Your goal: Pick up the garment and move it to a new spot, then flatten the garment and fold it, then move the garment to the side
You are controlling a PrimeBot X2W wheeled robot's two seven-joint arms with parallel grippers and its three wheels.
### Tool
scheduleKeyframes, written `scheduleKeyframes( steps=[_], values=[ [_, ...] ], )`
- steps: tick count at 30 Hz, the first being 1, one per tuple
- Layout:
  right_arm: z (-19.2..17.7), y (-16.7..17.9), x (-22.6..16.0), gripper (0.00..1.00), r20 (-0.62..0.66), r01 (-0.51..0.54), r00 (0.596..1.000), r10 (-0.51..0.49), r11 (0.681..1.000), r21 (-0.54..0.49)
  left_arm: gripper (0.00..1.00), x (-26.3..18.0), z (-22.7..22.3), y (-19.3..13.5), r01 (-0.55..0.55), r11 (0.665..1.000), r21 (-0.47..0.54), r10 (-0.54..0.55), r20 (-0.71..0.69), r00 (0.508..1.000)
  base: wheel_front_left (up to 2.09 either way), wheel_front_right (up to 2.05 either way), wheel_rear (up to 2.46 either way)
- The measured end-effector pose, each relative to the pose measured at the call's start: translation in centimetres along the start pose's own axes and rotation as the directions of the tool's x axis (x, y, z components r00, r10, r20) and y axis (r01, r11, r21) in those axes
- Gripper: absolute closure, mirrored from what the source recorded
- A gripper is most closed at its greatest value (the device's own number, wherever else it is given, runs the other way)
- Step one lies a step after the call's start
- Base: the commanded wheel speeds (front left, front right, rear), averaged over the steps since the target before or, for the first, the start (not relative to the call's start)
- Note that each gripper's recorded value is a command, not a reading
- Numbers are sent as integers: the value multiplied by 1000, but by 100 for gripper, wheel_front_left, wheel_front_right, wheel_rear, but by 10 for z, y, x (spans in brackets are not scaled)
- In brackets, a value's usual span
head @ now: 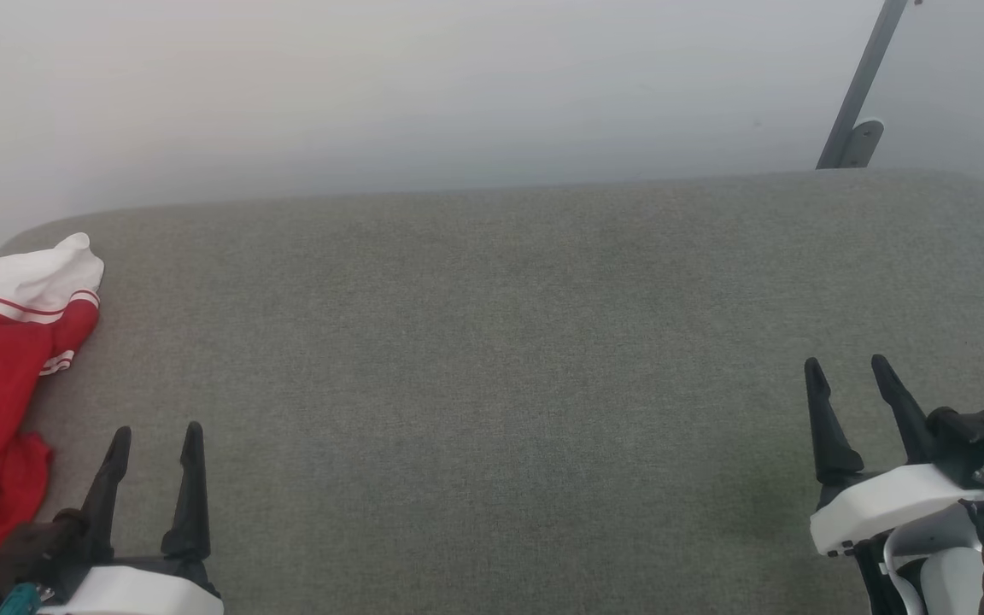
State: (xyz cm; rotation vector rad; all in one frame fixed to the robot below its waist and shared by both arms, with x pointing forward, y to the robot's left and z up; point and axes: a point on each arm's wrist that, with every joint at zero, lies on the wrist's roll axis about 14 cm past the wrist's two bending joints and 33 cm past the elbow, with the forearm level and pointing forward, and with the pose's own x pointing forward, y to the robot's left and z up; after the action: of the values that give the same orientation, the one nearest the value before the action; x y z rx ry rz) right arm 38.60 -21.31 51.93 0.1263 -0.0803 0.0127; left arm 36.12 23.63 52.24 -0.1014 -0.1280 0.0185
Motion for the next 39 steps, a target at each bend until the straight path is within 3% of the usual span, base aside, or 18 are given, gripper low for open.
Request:
scheduleKeyframes(
  steps=[14, 25, 39],
  values=[
    [-1, 10, 4, 0, -3, -29, 1000, 29, 1000, 4, 0, -4, -3, 11, -31, 999, -14, 31, -12, 999, 0, 0, 0],
    [-10, 76, 20, 0, -40, -228, 973, 228, 974, 15, 0, -36, 11, 68, -204, 978, -30, 205, 21, 979, 0, 0, 0],
    [-19, 202, 25, 0, -66, -542, 836, 544, 839, 47, 0, -124, 39, 139, -442, 895, -54, 445, 86, 891, 0, 0, 0]
  ],
)
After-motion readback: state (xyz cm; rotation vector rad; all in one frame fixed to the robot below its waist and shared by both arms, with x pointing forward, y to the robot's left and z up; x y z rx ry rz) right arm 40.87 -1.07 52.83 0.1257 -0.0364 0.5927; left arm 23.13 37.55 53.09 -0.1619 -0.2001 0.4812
